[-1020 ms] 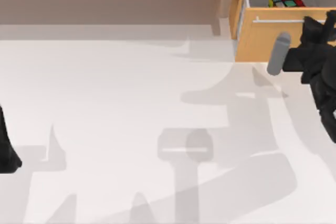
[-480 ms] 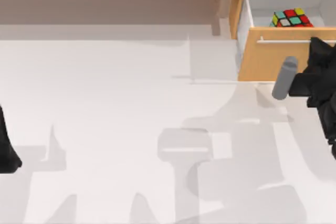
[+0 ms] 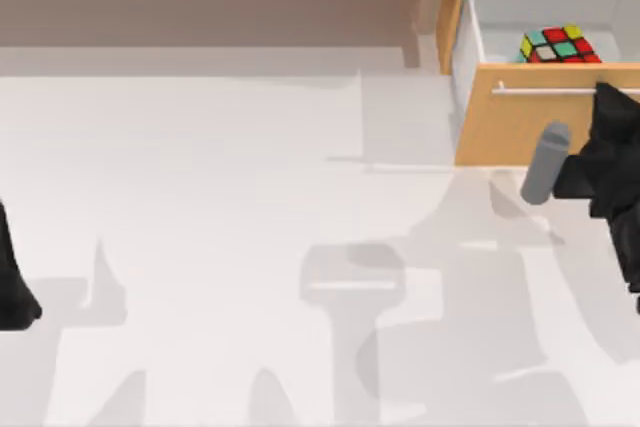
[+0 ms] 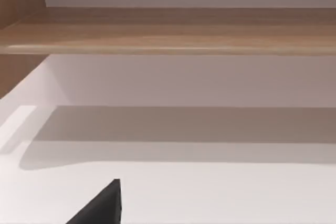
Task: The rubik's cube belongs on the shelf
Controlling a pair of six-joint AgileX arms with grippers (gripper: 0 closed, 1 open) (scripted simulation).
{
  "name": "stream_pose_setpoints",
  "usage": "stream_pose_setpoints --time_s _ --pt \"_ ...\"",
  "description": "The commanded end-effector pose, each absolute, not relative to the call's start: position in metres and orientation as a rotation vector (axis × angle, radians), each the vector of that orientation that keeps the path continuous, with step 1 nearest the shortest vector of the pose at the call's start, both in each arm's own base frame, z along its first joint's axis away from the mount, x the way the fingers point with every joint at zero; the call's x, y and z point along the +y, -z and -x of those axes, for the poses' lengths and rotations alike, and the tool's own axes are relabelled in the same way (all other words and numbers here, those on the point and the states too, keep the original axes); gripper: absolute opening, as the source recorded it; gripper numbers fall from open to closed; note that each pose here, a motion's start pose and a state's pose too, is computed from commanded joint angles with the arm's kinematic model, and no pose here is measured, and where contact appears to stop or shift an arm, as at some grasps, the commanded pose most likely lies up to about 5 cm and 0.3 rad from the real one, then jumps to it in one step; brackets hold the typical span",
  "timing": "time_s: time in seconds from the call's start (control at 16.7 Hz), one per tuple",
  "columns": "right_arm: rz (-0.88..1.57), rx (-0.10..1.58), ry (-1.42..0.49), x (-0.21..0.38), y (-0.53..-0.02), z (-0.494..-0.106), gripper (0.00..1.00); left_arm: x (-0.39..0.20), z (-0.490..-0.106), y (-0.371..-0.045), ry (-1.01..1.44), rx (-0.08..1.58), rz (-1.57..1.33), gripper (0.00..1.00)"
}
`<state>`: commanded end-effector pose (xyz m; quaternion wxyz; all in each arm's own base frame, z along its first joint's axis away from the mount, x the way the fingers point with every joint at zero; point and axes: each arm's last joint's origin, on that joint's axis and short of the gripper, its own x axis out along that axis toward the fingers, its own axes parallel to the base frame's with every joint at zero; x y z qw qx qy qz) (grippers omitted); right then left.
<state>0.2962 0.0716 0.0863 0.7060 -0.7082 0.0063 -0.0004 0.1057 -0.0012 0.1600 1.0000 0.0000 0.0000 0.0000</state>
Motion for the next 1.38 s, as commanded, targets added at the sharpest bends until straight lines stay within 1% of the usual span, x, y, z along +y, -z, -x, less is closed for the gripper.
stream_pose_setpoints --time_s 0.36,0.66,1.38 --pt "1.571 0.018 -0.003 0.071 -0.086 -0.247 0.00 -0.001 -0.106 -0.160 0.000 0.000 0.000 1.00" --pt "1.569 0.015 -0.001 0.071 -0.087 -0.243 0.00 -0.001 -0.106 -0.160 0.000 0.000 0.000 1.00" --pt "1.569 0.015 -0.001 0.071 -0.087 -0.243 0.90 -0.001 -0.106 -0.160 0.000 0.000 0.000 1.00"
